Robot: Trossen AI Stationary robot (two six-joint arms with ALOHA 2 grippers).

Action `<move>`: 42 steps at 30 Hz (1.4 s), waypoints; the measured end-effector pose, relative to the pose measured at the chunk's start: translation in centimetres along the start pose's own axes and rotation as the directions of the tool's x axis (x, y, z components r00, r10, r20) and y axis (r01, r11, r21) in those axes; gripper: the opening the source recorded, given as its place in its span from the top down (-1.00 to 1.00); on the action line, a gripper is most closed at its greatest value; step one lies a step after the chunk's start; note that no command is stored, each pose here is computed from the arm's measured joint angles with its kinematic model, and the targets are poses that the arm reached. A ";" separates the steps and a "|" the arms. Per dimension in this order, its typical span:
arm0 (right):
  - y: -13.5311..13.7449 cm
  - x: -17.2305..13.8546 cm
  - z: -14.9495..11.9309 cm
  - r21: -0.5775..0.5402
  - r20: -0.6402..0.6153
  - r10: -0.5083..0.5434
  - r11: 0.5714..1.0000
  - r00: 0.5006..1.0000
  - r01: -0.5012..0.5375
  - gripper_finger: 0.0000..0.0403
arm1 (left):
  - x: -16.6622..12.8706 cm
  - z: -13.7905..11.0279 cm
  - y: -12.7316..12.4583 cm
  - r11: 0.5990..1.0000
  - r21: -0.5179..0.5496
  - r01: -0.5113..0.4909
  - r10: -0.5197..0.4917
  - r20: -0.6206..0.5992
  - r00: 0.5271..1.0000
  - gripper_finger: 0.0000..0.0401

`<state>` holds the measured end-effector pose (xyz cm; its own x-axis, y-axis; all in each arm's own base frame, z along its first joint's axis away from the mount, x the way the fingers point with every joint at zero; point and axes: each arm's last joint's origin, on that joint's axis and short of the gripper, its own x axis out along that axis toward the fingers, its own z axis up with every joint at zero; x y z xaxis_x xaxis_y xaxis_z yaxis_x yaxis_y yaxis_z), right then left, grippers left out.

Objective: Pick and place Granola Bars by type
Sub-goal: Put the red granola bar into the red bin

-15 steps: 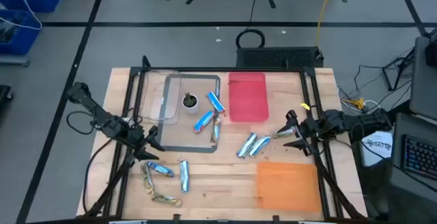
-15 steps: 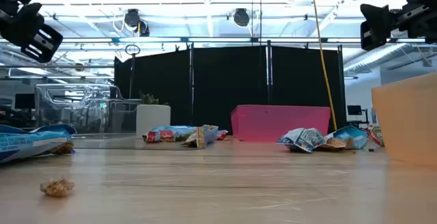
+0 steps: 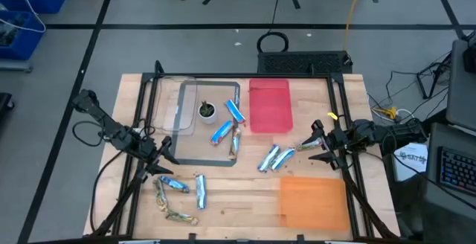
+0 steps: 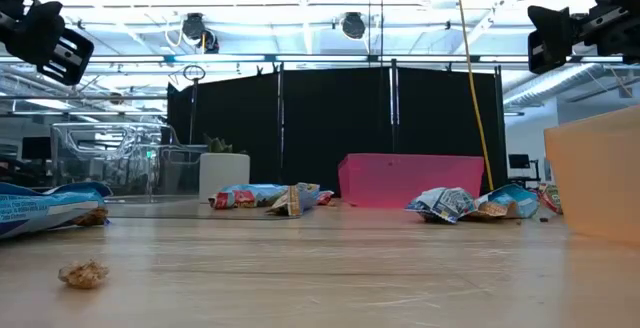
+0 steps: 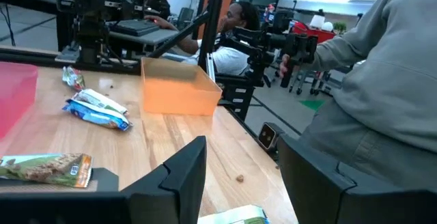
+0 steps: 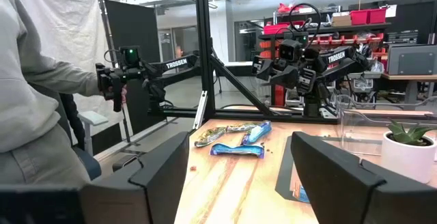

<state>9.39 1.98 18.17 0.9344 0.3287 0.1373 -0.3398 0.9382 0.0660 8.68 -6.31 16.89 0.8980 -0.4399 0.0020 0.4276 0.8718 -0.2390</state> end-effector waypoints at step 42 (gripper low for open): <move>-0.5 -0.4 2.3 0.223 0.251 -0.239 0.957 0.938 0.184 -0.25 | -0.6 3.2 0.1 0.943 -0.323 -0.079 0.196 0.350 0.916 0.08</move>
<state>8.99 1.13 20.33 0.9306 0.0573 0.3616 -0.1775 0.9344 0.3087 8.50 -5.23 20.00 0.9426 -0.1562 0.2951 0.2993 0.7874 -0.5389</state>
